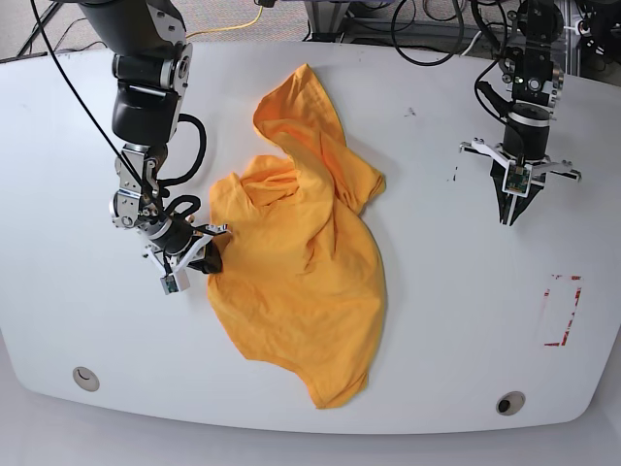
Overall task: Layout the t-shirt on the table in an organized manner, then fold the t-shirt properly
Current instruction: 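Pull the held shirt edge away from the shirt with the right gripper, then move the left gripper to the shirt and grasp its opposite edge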
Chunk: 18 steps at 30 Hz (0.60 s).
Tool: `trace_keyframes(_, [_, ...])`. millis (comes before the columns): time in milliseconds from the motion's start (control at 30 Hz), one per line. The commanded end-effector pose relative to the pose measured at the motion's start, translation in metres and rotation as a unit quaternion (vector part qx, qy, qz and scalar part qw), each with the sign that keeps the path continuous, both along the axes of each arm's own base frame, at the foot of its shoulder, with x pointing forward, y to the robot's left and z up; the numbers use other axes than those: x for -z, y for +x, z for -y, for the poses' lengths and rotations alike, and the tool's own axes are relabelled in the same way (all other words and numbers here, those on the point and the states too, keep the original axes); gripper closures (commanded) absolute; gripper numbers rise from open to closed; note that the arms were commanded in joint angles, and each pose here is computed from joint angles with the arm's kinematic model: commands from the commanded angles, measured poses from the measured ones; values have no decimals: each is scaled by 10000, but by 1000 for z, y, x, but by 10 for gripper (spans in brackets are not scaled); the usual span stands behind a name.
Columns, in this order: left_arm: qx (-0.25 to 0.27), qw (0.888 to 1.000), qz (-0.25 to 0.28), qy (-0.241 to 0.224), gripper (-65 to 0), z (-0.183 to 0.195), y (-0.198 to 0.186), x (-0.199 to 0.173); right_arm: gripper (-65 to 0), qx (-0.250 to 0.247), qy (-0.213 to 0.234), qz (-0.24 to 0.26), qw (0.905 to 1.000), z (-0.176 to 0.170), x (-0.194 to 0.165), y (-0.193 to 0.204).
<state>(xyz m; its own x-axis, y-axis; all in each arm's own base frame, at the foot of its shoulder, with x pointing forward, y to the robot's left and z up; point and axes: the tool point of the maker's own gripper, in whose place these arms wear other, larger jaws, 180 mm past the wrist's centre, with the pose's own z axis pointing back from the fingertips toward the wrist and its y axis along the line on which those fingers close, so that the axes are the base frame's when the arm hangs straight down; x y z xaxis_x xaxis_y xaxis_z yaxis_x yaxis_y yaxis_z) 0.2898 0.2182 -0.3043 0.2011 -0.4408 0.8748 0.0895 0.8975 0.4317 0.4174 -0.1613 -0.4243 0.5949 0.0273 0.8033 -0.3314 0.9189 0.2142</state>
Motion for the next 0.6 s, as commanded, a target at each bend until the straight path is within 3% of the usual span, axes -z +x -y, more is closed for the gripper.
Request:
trace_keyframes(0, [35, 9997, 251, 26, -31, 0, 4, -14, 0, -2, -143, 333, 9993, 7, -23, 10])
trace_keyframes(167, [254, 9992, 181, -240, -31, 20, 3, -10, 0, -145, -606, 413, 9972, 13, -42, 2])
trace_keyframes(433, [495, 9918, 56, -1174, -31, 52, 5, -4, 0, -317, -1317, 699, 9883, 7, -90, -5])
trace_keyframes(567, [662, 9881, -269, -1359, -31, 73, 2, 8, 0, -308, -1689, 815, 9818, 11, -116, -6])
